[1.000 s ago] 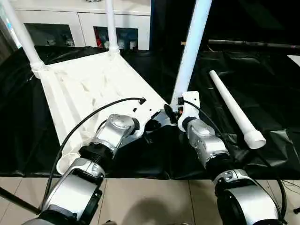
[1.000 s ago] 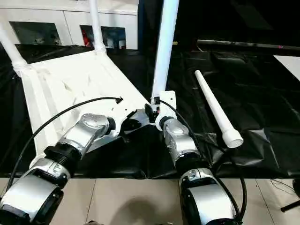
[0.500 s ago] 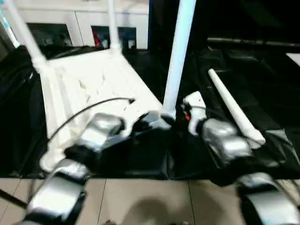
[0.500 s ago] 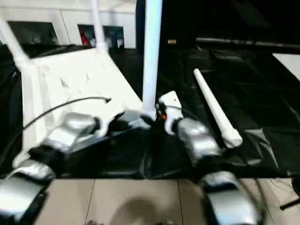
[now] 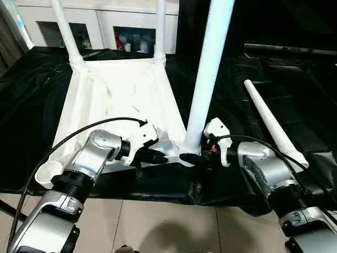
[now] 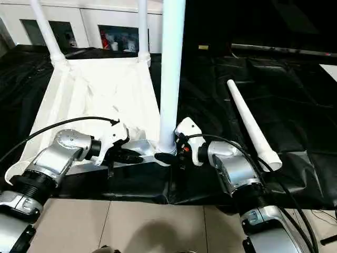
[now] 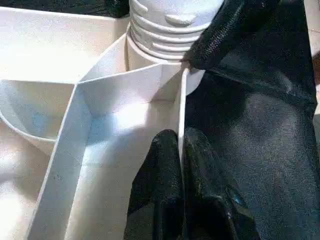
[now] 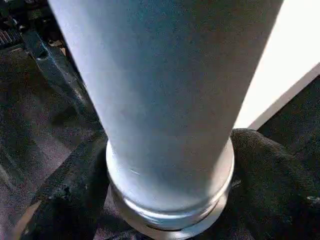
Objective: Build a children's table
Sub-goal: Rotate leg to tighten
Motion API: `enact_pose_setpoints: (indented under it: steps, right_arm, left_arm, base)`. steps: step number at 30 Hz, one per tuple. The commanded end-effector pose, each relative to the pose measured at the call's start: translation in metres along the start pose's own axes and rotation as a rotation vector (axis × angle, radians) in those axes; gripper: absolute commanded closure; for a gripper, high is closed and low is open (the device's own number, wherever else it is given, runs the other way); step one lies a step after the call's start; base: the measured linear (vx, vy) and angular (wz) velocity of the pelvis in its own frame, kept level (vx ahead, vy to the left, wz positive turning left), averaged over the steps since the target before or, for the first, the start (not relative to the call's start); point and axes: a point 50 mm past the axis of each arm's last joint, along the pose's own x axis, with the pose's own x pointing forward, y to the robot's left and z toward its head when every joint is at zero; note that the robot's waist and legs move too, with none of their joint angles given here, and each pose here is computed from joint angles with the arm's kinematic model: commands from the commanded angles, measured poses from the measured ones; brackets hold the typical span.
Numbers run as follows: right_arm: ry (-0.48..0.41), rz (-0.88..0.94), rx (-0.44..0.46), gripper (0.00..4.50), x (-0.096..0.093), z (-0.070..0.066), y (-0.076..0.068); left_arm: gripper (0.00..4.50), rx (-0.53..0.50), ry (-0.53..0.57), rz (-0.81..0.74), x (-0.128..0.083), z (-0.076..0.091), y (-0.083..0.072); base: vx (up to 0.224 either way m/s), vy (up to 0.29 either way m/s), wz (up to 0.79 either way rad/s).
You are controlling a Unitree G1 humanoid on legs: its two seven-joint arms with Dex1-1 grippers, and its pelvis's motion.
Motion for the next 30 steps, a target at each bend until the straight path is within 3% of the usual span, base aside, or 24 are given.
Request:
enact_pose_setpoints:
  steps: [1,7,12,15,16,22,26,30]
  right_arm:
    - [0.000,0.001,-0.013,1.20,-0.002,0.004,0.000]
    - [-0.010,0.009,-0.004,1.67,-0.002,0.004,0.001]
    - [-0.023,-0.036,0.032,1.71,0.000,0.000,0.000]
    - [-0.031,-0.185,0.101,1.71,0.006,-0.008,-0.007]
    - [-0.030,-0.324,0.172,1.71,0.012,-0.014,-0.012]
    - [-0.021,-0.649,0.378,1.73,0.031,-0.024,-0.014]
    - [-0.052,-0.683,0.366,1.73,0.048,-0.015,-0.008]
    - [-0.085,-0.640,0.293,1.73,0.057,-0.005,-0.004]
  left_arm:
    - [4.50,0.038,-0.062,-0.047,0.002,0.015,-0.004]
    - [4.50,0.030,-0.060,-0.052,0.002,0.014,-0.005]
    - [4.50,0.009,-0.067,-0.021,0.004,0.013,-0.003]
    - [4.50,-0.029,-0.065,0.079,0.010,0.013,0.003]
    - [4.50,-0.062,-0.056,0.183,0.018,0.014,0.010]
    - [4.50,-0.137,-0.052,0.373,0.046,0.025,0.017]
    - [4.50,-0.125,-0.050,0.381,0.063,0.036,0.011]
    - [4.50,-0.097,-0.050,0.360,0.063,0.037,0.011]
  base:
    - [0.000,0.000,0.00]
    - [0.000,0.000,0.00]
    - [0.000,0.000,0.00]
    - [0.000,0.000,0.00]
    - [0.000,0.000,0.00]
    - [0.000,0.000,0.00]
    - [0.000,0.000,0.00]
    - [0.000,0.000,0.00]
